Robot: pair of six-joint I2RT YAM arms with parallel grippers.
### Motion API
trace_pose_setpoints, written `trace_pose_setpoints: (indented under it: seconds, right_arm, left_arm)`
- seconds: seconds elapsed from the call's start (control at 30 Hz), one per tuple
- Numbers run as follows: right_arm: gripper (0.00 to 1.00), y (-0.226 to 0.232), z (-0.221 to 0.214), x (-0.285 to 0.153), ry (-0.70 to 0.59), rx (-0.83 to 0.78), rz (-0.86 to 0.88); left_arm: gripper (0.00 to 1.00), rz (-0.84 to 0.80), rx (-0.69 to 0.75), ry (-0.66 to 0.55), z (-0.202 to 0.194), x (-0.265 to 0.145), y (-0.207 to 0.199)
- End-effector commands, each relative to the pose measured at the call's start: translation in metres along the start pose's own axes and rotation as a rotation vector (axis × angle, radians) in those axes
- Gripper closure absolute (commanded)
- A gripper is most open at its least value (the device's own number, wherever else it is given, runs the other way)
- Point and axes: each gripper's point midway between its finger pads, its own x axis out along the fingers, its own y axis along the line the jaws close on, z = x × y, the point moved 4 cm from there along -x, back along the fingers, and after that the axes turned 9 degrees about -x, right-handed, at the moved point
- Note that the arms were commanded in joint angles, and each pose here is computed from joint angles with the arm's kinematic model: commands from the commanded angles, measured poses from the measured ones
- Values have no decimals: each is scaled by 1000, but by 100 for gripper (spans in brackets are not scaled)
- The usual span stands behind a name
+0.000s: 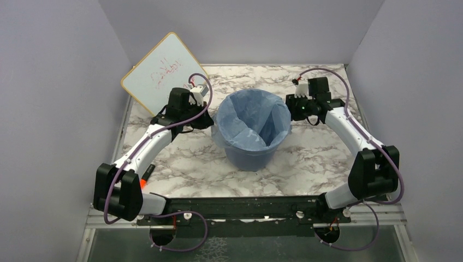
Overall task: Put the trash bags into the trash bin
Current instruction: Place the trash bag in the trash bin.
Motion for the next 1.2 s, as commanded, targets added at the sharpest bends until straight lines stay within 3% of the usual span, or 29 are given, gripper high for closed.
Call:
trace_pose_setpoints:
  seconds: [0.0,0.1,0.13,0.17,0.3,0.4,0.53,0.8,0.97,1.17]
  right_arm:
    - [50,-9,30,-31,-177,10,-165]
    - [40,-20,43,-57,-280,48,-330]
    - [20,-22,46,-65,-311,64,-366]
    - [9,-22,48,-73,-340,73,-393]
    - [1,-31,44,-100,-408,126,-536]
    - [0,-34,30,-113,-479,206,-609]
    - [0,-24,8,-119,-560,308,-575]
    - [5,33,-27,-128,-678,534,-222]
    - [20,53,-43,-135,-705,646,-91]
    - [28,78,-51,-125,-685,826,163]
  left_arm:
    - [100,9,-2,-77,10,-15,0]
    - [82,-1,-16,-94,11,-23,-1]
    - [77,-8,-17,-102,12,-26,-3]
    - [70,-11,-17,-111,12,-29,-4]
    - [59,1,-32,-158,11,-41,-6]
    - [41,-4,-43,-192,8,-48,-7]
    - [31,-18,-101,-224,2,-54,-10]
    - [26,-124,-149,-238,-11,-67,-27]
    - [25,-141,-167,-248,-16,-74,-30]
    - [22,-156,-185,-254,-16,-75,-33]
